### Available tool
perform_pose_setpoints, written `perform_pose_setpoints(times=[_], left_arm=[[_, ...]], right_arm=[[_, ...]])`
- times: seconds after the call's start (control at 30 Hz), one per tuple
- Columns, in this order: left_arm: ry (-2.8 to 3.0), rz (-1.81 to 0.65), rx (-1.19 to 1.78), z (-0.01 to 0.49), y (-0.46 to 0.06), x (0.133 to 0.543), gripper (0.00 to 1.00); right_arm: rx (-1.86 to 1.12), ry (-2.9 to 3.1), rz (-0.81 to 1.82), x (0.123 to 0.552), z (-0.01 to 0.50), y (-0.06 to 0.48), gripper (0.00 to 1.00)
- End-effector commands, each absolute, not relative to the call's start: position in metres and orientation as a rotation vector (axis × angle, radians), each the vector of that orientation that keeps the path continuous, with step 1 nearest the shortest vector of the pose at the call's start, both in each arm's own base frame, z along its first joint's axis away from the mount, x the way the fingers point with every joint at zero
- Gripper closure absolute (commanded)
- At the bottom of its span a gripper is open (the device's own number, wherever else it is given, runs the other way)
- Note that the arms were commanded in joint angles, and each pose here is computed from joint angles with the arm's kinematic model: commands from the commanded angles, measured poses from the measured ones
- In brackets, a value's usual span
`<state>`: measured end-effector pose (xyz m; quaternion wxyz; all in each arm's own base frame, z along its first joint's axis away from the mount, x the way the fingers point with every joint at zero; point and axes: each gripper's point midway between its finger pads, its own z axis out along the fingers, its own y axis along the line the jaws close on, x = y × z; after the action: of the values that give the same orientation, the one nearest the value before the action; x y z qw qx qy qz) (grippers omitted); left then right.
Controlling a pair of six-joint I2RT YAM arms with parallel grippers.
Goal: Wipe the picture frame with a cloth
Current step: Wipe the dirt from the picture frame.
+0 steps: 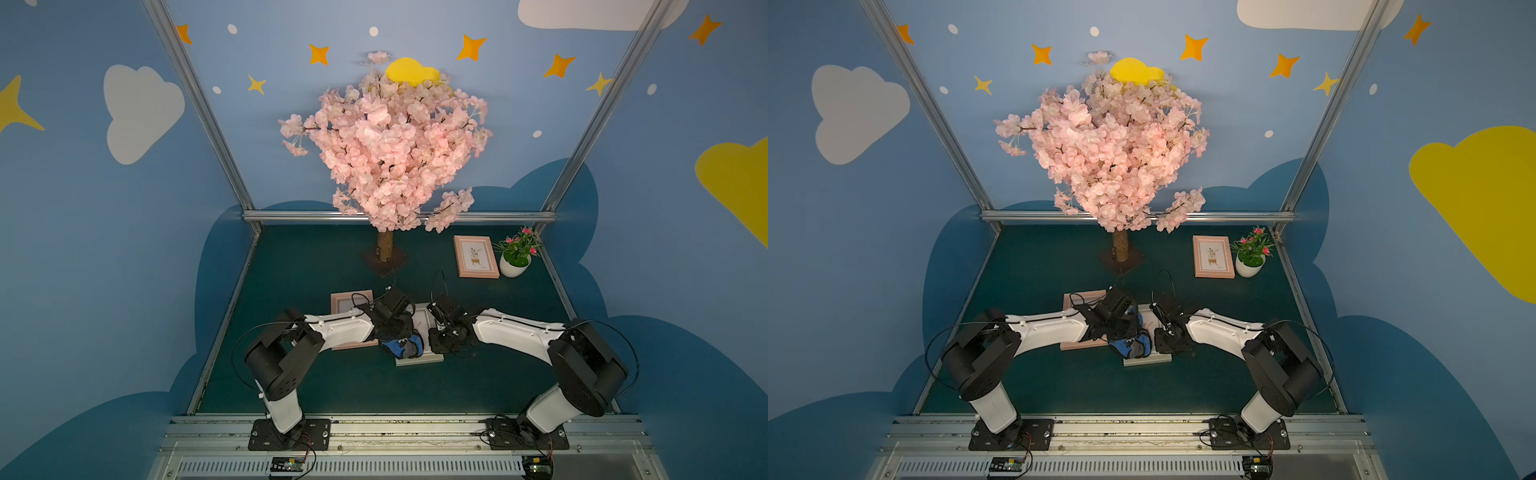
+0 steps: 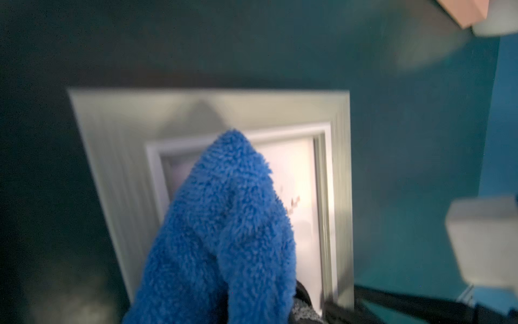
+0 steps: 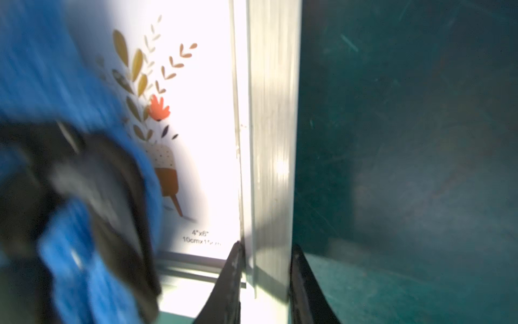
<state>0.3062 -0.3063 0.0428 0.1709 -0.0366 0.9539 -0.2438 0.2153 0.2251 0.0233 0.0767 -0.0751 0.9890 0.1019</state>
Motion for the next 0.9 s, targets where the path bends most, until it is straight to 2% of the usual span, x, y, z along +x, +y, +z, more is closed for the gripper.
perform_pose_setpoints(times=[0.0, 0.07, 0.17, 0.5, 0.7, 0.87], left_arm=[[2.729, -0.56, -0.066, 0.035, -0.291, 0.331, 0.97], [2.738, -0.539, -0.068, 0.033, -0.29, 0.337, 0.97], [2.74, -0.57, -0.033, 0.037, -0.297, 0.323, 0.97], [2.835, -0.729, -0.003, 0.023, -0.317, 0.224, 0.97], [2.812, -0.892, 0.038, 0.024, -0.357, 0.221, 0.97], [2.791, -0.887, -0.011, 0.025, -0.347, 0.233, 0.97]], right_arm=[[-0.16, 3.036, 0.206, 0.206, 0.004, 0.209, 0.79], [-0.157, 3.036, 0.204, 0.206, 0.004, 0.21, 0.79], [-0.156, 3.036, 0.204, 0.207, 0.004, 0.21, 0.79], [-0.163, 3.044, 0.22, 0.206, 0.003, 0.212, 0.8], [-0.159, 3.038, 0.229, 0.206, 0.006, 0.215, 0.8], [-0.147, 3.032, 0.212, 0.206, 0.007, 0.211, 0.8]])
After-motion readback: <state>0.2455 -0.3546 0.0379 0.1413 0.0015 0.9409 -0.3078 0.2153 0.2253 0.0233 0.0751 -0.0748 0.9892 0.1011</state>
